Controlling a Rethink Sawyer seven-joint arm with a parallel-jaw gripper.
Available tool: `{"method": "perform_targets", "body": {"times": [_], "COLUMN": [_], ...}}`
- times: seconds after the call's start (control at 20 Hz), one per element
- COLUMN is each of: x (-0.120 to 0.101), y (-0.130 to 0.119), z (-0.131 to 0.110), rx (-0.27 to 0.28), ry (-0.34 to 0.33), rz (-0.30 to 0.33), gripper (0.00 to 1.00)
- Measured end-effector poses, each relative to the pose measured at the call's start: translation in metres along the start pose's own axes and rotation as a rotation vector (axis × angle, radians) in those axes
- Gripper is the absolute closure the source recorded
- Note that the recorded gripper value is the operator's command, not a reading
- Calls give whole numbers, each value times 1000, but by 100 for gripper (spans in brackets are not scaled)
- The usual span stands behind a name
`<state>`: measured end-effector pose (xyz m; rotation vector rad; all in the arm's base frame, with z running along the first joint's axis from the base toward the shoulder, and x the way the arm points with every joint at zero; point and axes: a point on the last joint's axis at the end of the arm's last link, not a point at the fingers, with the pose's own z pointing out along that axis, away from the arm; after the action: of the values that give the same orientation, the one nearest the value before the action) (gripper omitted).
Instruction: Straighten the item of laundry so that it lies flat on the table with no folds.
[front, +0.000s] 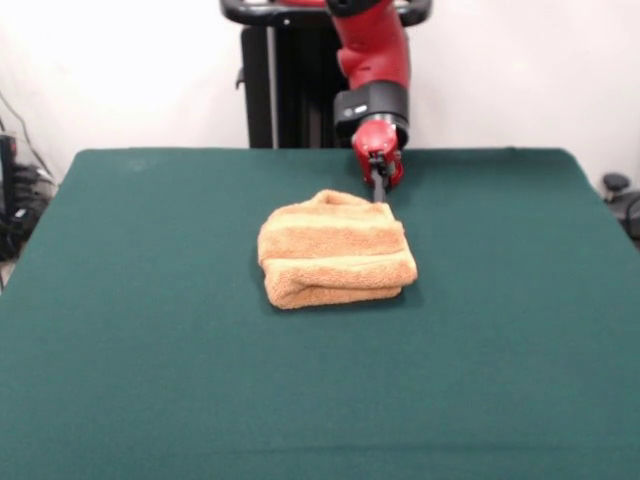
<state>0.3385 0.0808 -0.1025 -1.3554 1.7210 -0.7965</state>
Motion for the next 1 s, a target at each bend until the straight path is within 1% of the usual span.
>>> {"method": "perform_targets", "body": {"times": [0.5, 0.55, 0.75, 0.8, 1.0], "x": [0, 0, 0, -1, 0], "y": [0, -2, -9, -16, -15], "z": [0, 1, 1, 2, 3], "rx": [0, 8, 23, 36, 36], "ry": [0, 1, 1, -1, -4], "rz": [0, -1, -8, -18, -20], "gripper": [100, 0, 0, 0, 0]}}
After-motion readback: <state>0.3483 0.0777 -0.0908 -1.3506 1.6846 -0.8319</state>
